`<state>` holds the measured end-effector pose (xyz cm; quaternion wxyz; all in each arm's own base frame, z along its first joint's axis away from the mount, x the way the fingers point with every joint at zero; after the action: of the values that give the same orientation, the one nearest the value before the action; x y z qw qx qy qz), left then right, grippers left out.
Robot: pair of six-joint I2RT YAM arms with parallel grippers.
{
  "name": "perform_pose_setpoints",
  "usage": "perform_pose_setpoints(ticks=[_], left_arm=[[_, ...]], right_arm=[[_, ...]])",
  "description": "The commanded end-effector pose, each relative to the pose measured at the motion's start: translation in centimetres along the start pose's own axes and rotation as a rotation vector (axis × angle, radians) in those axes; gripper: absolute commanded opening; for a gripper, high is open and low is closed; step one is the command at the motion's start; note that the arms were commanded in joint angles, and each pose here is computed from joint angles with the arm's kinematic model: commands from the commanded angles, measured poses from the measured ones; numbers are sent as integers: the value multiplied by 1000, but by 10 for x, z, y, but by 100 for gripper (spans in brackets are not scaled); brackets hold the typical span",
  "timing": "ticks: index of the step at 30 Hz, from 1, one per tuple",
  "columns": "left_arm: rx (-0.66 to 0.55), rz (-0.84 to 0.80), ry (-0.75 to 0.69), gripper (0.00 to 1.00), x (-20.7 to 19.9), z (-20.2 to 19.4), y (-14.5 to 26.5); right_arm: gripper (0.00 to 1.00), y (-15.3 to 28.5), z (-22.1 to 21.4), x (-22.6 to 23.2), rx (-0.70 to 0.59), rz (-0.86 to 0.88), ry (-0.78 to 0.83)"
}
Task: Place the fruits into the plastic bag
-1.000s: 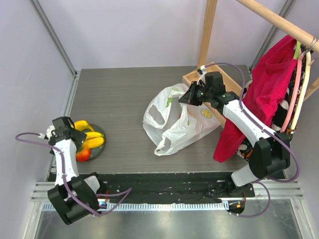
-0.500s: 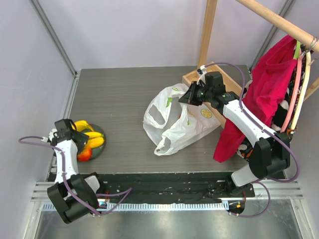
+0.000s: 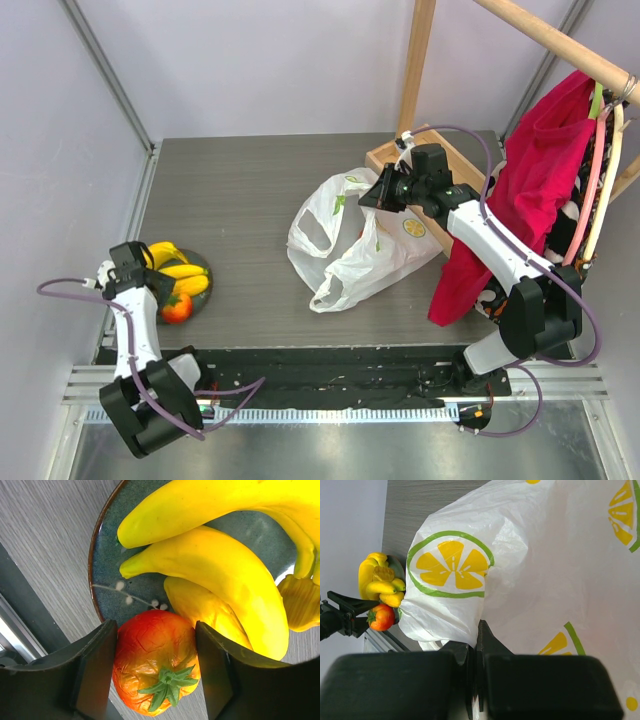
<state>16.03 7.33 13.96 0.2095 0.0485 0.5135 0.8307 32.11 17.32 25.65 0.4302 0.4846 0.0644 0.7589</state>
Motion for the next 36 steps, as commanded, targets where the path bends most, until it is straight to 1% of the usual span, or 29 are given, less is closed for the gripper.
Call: perform_pose_setpoints(ticks=[1, 7, 10, 16, 20, 24, 28, 31, 32, 36], left_arm=[[-28, -27, 36, 61, -1, 2, 3], [-31, -43, 46, 61, -2, 4, 12], [-60, -56, 58, 60, -2, 9, 22], [-167, -80, 72, 59, -1, 25, 48], [-210, -100, 72, 56, -6, 36, 59], [-213, -166, 81, 52, -18, 44, 61], [-165, -259, 99, 48, -37, 50, 61], [-188, -300, 80, 47, -50, 54, 69], [-221, -307, 75, 47, -53, 58, 75], [-262, -366, 7, 48, -74, 55, 94]], right_arm=[[1, 19, 16, 19, -85, 51, 50], [1, 19, 16, 19, -86, 49, 53], [1, 19, 16, 19, -85, 49, 51], [1, 19, 16, 19, -86, 49, 51], [1, 22, 18, 22, -94, 58, 55], [1, 23, 17, 22, -95, 54, 55], [1, 23, 17, 21, -97, 52, 52], [1, 24, 17, 22, -102, 50, 53], [1, 23, 17, 21, -102, 48, 51], [1, 23, 17, 21, -104, 43, 47]])
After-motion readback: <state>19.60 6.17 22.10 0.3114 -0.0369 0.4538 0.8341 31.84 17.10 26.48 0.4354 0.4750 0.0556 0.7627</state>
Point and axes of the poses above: each gripper's point midway between its finger pads, its own y axis back along the fingers, its own x axis along the line the jaws close on, z = x × y, the point moved 8 cm from there along y, back along the fingers, and after that the axes turned 6 degrees about -y, right-handed, at the moved point
